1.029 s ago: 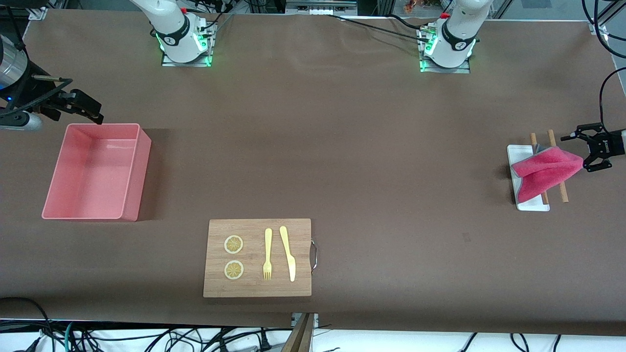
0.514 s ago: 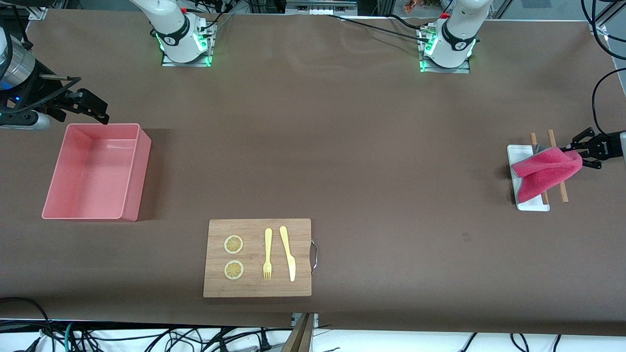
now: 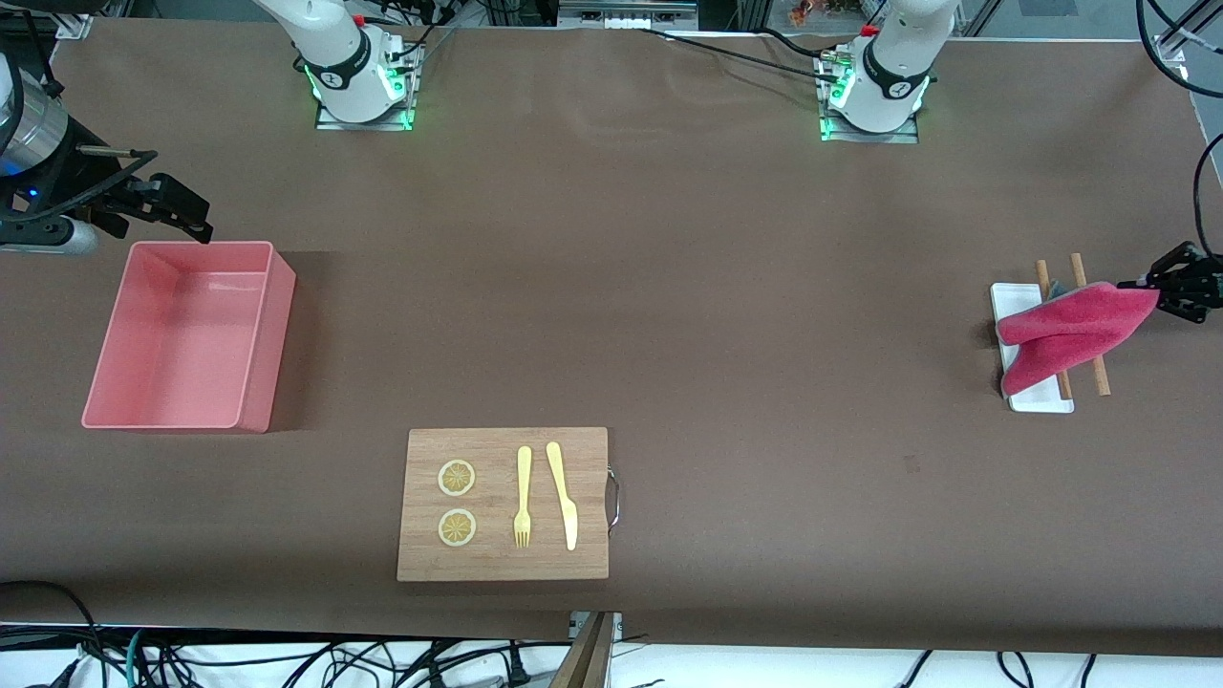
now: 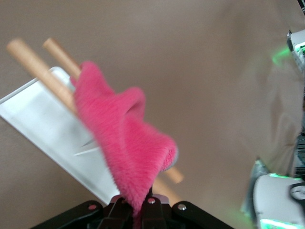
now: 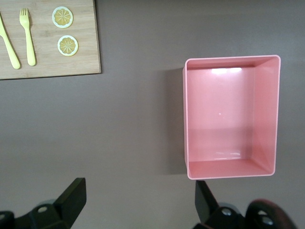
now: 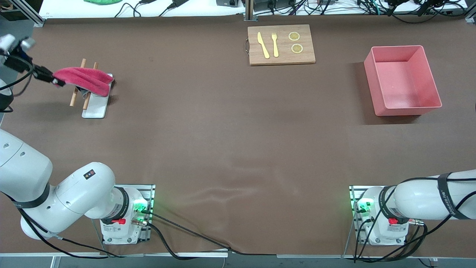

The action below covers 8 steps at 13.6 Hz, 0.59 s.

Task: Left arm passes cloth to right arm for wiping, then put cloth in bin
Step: 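Lift the pink cloth off the white tray with the left gripper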

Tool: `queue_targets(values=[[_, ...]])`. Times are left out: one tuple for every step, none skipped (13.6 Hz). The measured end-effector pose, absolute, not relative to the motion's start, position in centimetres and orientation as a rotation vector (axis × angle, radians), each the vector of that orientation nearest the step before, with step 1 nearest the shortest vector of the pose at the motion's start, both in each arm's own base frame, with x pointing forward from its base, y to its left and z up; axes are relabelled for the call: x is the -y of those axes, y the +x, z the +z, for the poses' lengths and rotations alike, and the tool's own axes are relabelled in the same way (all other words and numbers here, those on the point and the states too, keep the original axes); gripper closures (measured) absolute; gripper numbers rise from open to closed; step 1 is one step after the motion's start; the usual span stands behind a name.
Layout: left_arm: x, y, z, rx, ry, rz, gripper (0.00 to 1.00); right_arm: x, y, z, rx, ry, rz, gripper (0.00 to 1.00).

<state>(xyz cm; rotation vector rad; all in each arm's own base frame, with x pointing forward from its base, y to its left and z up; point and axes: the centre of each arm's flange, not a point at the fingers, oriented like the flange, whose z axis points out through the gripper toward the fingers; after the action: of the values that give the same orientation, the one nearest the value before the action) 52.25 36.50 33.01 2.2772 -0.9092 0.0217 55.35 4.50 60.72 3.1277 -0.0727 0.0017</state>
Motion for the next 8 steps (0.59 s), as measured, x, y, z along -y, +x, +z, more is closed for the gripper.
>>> queue_targets(values=[[-34.9, 53.0, 35.6, 0.875, 2.289, -0.023, 0.97, -4.5, 55.4, 60.7, 0.073, 3.128, 0.002, 0.00], [-33.1, 53.7, 38.0, 0.835, 2.306, -0.071, 0.97, -4.5, 55.4, 60.7, 0.073, 3.128, 0.002, 0.00], [-31.0, 54.4, 40.1, 0.795, 2.328, -0.119, 0.97, -4.5, 55.4, 60.7, 0.073, 3.128, 0.002, 0.00], [-28.8, 55.1, 42.0, 0.760, 2.351, -0.160, 0.97, -4.5, 55.4, 60.7, 0.073, 3.128, 0.002, 0.00], [-26.2, 55.9, 43.6, 0.726, 2.376, -0.198, 0.97, -4.5, 55.4, 60.7, 0.073, 3.128, 0.002, 0.00], [-23.4, 56.7, 45.0, 0.691, 2.397, -0.235, 0.97, -4.5, 55.4, 60.7, 0.073, 3.128, 0.002, 0.00], [-20.5, 57.6, 46.1, 0.655, 2.415, -0.271, 0.97, -4.5, 55.4, 60.7, 0.073, 3.128, 0.002, 0.00], [-17.6, 58.3, 46.9, 0.617, 2.431, -0.306, 0.97, -4.5, 55.4, 60.6, 0.073, 3.127, -0.002, 0.00]])
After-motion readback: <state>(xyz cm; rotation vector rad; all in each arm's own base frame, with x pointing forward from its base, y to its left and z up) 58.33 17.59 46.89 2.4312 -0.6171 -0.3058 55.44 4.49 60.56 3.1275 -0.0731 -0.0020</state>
